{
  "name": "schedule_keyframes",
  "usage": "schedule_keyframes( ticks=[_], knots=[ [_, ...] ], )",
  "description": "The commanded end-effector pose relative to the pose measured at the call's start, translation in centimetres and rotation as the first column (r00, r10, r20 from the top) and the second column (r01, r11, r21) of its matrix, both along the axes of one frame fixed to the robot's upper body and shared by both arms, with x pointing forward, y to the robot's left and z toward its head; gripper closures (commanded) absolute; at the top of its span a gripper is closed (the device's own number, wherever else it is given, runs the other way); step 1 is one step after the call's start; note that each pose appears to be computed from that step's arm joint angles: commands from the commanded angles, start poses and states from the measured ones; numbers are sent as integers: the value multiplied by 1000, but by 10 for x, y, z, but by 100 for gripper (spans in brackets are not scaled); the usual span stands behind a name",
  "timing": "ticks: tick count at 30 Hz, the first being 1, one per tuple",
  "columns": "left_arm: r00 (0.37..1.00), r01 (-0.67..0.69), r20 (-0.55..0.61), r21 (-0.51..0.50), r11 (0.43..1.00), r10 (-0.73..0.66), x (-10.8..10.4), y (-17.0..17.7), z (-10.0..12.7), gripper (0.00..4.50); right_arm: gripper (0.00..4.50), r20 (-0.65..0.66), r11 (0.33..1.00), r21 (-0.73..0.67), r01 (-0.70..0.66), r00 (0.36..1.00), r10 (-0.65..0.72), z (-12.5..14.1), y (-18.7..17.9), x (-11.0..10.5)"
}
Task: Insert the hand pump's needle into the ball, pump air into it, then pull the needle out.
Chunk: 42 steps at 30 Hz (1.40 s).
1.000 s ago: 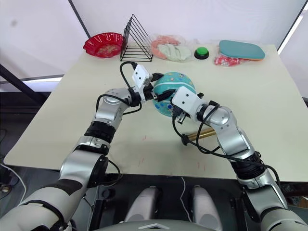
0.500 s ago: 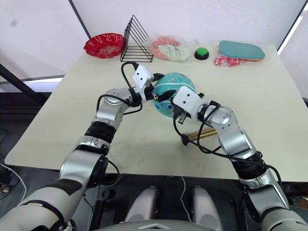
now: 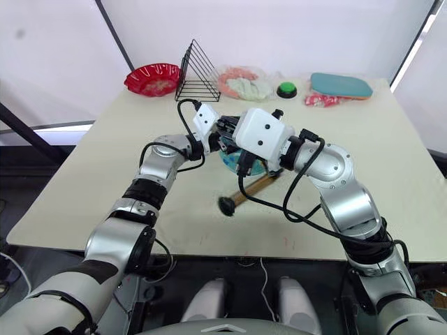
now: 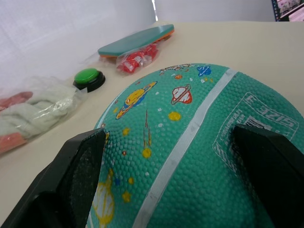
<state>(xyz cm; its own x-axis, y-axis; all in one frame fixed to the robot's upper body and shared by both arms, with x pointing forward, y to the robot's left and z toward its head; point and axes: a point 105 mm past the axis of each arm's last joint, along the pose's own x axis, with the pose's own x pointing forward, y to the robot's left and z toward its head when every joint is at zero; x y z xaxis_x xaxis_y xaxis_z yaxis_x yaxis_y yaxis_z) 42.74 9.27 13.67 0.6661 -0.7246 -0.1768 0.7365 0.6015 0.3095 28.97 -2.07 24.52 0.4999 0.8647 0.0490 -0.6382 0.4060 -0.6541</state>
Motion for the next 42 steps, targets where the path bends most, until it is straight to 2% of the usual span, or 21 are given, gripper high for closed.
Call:
schedule_keyframes(
  ticks=[1,3,5,8,14,17,19,24,30,37,42],
  knots=[
    [952,-25,-295,209,978,87,-24,24,-98,0,423,21,1000,17,5,1000,-6,7,-4,-2],
    [958,-30,-277,179,983,79,-22,23,-92,0,423,16,1000,13,14,1000,-14,5,-6,-1],
    [973,-34,-225,68,997,48,-18,21,-69,0,423,5,999,15,47,999,-47,3,-14,3],
    [983,-48,-180,-29,998,42,-15,26,-49,0,423,5,997,17,75,997,-75,5,-22,8],
    [997,13,-69,-312,950,-36,-27,31,11,0,423,12,991,34,126,992,-126,18,-40,25],
    [997,25,-53,-375,927,-48,-34,34,27,0,423,12,990,29,139,990,-140,21,-47,32],
    [996,56,-38,-426,903,-80,-45,40,46,0,423,7,985,22,171,985,-171,21,-56,46],
    [991,111,-16,-471,875,-134,-70,46,72,0,423,-5,978,7,208,978,-208,19,-68,64],
    [970,196,-40,-460,866,-240,-112,48,84,0,423,6,974,-7,225,974,-225,23,-82,74],
    [954,202,-113,-439,876,-277,-140,49,73,0,423,11,974,-29,225,974,-225,24,-92,80],
    [951,174,-160,-429,887,-264,-157,54,59,0,423,-44,972,-64,224,973,-227,0,-98,86]
  ],
)
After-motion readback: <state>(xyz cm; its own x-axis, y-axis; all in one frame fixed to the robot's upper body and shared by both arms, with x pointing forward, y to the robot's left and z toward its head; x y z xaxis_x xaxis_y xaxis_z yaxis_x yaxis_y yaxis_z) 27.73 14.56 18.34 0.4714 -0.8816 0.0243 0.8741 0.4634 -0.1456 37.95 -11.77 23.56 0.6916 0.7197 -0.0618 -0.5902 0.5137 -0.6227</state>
